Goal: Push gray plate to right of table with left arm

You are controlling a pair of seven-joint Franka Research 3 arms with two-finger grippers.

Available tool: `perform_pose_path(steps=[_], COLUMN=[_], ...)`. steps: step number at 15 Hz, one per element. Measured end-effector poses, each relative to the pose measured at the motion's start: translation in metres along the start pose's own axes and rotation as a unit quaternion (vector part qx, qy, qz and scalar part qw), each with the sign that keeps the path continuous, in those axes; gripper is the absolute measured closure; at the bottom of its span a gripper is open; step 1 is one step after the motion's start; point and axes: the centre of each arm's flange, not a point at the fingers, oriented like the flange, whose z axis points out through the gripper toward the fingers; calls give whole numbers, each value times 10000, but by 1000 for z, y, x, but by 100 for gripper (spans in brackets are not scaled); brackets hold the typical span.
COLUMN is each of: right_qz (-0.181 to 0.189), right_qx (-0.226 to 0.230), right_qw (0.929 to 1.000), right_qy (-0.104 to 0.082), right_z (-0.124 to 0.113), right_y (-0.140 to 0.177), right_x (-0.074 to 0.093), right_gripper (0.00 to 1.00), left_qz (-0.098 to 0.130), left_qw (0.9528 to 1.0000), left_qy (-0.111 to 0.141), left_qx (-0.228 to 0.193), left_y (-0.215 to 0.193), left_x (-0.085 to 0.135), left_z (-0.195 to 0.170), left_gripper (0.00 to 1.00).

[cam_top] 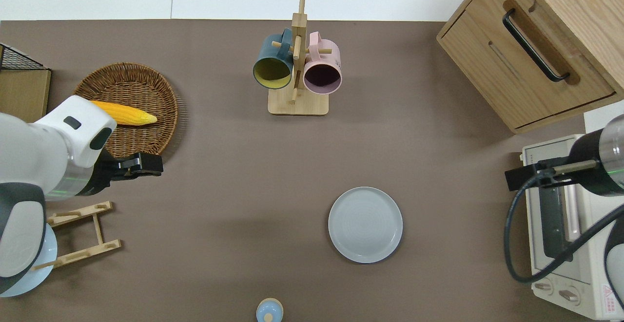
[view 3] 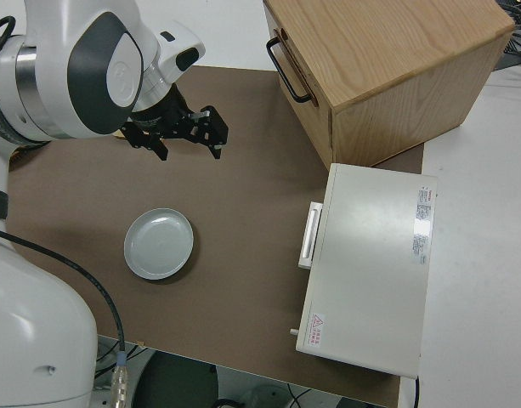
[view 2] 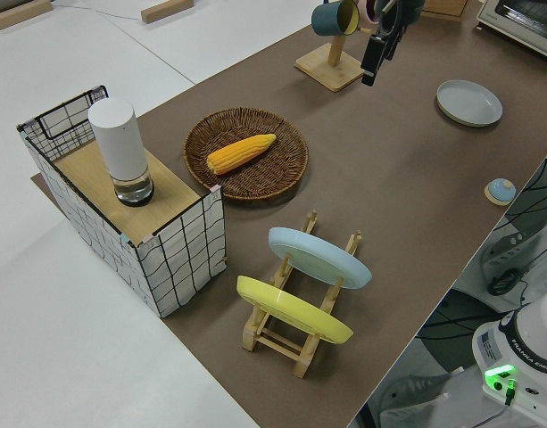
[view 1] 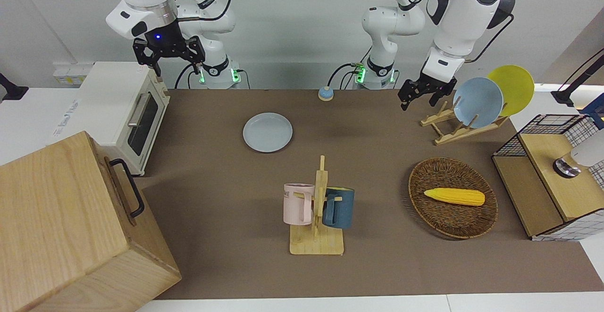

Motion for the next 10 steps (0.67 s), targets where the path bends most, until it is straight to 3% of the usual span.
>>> perform_pose_path(steps=[4,6,10], right_qz=[0,0,0], right_qx=[0,0,0], right_qw=[10000,10000,10000], right_qy=[0,0,0], right_z=[0,0,0], right_y=[0,0,0], right_x=[0,0,0], right_gripper=[0,0,0], left_qz=[20,17,160], left_qw=[10000,9997,9995], left_qy=[-84,-237,-271], left_qx=[-21,-1,27], left_y=[-45,-47,-32], left_x=[-3,-6,-8], left_z=[-34,-31,-30], left_gripper=[0,0,0])
